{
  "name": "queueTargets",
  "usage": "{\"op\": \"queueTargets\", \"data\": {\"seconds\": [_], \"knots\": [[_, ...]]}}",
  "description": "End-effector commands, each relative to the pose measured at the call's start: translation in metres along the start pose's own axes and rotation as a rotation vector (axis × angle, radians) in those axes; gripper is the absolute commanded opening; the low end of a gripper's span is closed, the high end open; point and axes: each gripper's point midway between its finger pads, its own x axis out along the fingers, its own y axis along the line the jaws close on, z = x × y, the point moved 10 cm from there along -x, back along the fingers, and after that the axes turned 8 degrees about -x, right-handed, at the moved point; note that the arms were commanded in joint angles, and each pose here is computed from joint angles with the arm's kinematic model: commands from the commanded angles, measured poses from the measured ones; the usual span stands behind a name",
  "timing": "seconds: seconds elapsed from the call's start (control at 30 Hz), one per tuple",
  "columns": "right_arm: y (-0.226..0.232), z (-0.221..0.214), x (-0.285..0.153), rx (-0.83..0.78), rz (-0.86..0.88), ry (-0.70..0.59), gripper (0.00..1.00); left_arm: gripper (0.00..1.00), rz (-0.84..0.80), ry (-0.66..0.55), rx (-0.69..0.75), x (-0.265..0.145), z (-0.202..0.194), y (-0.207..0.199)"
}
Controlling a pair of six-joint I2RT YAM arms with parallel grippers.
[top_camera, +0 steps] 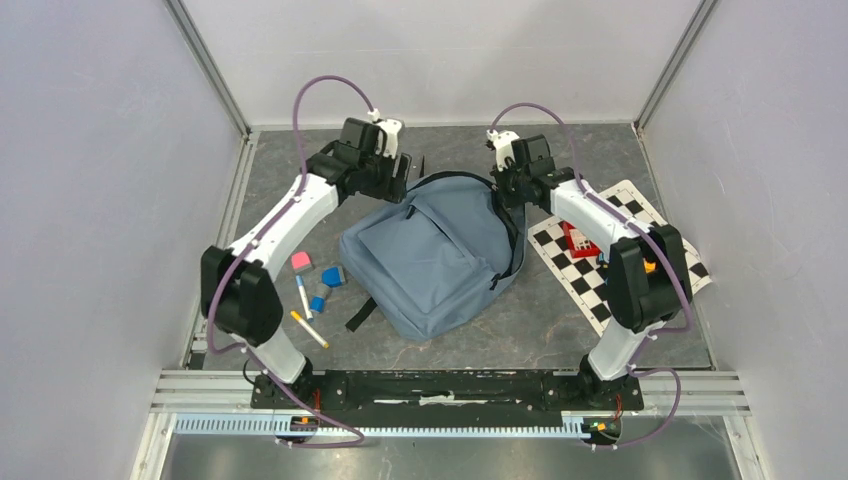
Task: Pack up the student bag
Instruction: Zip the student bag at the center of the board.
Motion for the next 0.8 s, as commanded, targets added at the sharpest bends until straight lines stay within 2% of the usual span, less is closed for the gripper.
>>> {"op": "queueTargets", "data": {"seconds": [0.0, 0.1, 0.17, 0.27, 0.5, 0.67, 0.73, 0.77], "knots": [[0.009, 0.027, -0.037, 0.011, 0.197, -0.110, 0.00, 0.86, -0.198, -0.221, 0.078, -0.042, 0.035, -0.016], [0.010, 0.031, -0.045, 0.007, 0.225, -0.130, 0.00, 0.96, -0.280, -0.338, 0.171, -0.045, 0.052, -0.028], [0.011, 0.033, -0.049, 0.006, 0.238, -0.136, 0.00, 0.99, -0.338, -0.366, 0.216, -0.037, 0.059, -0.035], [0.011, 0.039, -0.057, 0.005, 0.242, -0.159, 0.00, 1.00, -0.396, -0.348, 0.265, -0.017, 0.067, -0.043], [0.011, 0.049, -0.073, 0.006, 0.256, -0.210, 0.00, 1.00, -0.408, -0.306, 0.329, 0.039, 0.067, -0.048], [0.012, 0.051, -0.071, 0.009, 0.269, -0.208, 0.00, 1.00, -0.320, -0.301, 0.361, 0.071, 0.069, -0.055], [0.012, 0.052, -0.070, 0.010, 0.273, -0.209, 0.00, 0.99, -0.332, -0.293, 0.368, 0.080, 0.068, -0.058], [0.012, 0.052, -0.069, 0.012, 0.276, -0.209, 0.00, 0.95, -0.332, -0.290, 0.369, 0.084, 0.068, -0.059]]}}
